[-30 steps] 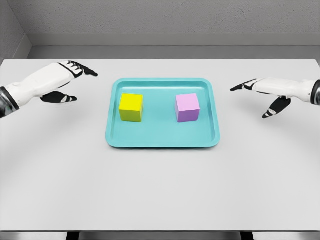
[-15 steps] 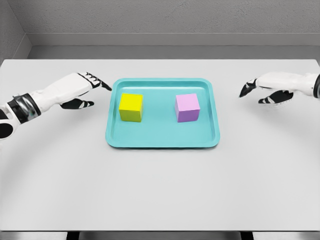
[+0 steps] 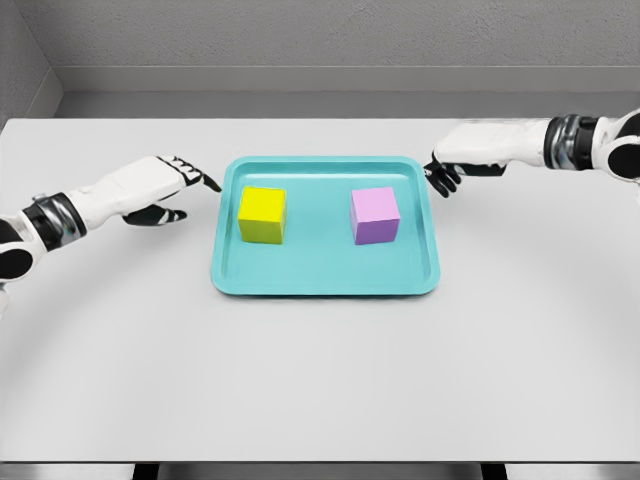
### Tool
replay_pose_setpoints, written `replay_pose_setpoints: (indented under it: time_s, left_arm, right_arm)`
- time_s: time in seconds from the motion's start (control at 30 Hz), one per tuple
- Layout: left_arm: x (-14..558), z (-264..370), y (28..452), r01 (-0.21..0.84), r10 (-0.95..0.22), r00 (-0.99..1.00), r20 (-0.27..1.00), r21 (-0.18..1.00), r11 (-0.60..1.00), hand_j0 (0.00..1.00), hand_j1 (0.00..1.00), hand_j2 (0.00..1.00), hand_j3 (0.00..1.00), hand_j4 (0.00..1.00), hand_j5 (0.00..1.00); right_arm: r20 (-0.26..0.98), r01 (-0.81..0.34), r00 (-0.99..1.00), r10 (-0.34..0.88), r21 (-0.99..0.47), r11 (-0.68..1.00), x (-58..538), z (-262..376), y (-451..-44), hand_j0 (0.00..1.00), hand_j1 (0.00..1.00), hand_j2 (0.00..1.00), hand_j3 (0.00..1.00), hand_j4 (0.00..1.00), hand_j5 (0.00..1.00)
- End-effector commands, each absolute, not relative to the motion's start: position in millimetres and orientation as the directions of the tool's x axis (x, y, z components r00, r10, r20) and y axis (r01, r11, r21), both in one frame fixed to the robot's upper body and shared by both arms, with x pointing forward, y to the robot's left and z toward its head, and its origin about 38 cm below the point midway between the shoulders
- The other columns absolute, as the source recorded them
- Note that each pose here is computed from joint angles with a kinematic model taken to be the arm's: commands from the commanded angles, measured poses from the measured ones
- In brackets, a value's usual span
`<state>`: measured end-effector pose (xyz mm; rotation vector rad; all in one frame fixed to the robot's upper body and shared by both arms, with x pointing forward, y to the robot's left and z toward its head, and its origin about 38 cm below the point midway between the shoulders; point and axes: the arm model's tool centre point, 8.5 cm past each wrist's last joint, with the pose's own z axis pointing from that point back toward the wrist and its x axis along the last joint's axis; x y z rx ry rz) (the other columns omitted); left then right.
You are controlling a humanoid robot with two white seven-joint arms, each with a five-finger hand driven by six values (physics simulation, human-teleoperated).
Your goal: Push two cubes
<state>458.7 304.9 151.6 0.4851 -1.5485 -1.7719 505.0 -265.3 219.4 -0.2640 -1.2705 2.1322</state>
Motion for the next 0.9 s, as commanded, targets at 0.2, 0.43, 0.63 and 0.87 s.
replay_pose_setpoints:
  time_s: [0.2, 0.43, 0.63, 0.87]
  left_arm:
    - [461.4, 146.6, 295.8, 0.277, -0.718, -0.668, 0.195, 0.961, 0.003, 0.71, 0.71, 0.71, 0.71, 0.71, 0.71]
    - [461.7, 146.5, 296.8, 0.277, -0.720, -0.666, 0.194, 0.961, 0.002, 0.71, 0.71, 0.71, 0.71, 0.71, 0.71]
    - [461.2, 151.0, 296.6, 0.265, -0.716, -0.672, 0.187, 0.964, 0.003, 0.71, 0.71, 0.71, 0.71, 0.71, 0.71]
    - [456.3, 158.3, 283.8, 0.241, -0.687, -0.704, 0.178, 0.971, 0.005, 0.71, 0.71, 0.71, 0.71, 0.71, 0.71]
  right_arm:
    - [0.112, -0.429, -0.813, 0.571, -0.778, -0.459, 497.8, 188.7, -245.9, 0.10, 0.10, 0.10, 0.10, 0.10, 0.10]
    - [0.112, -0.432, -0.811, 0.574, -0.776, -0.460, 498.1, 187.7, -247.2, 0.10, 0.10, 0.10, 0.10, 0.10, 0.10]
    - [0.101, -0.436, -0.806, 0.584, -0.767, -0.470, 501.1, 184.2, -248.7, 0.10, 0.10, 0.10, 0.10, 0.10, 0.10]
    - [0.089, -0.431, -0.813, 0.575, -0.757, -0.492, 506.2, 182.1, -238.4, 0.10, 0.10, 0.10, 0.10, 0.10, 0.10]
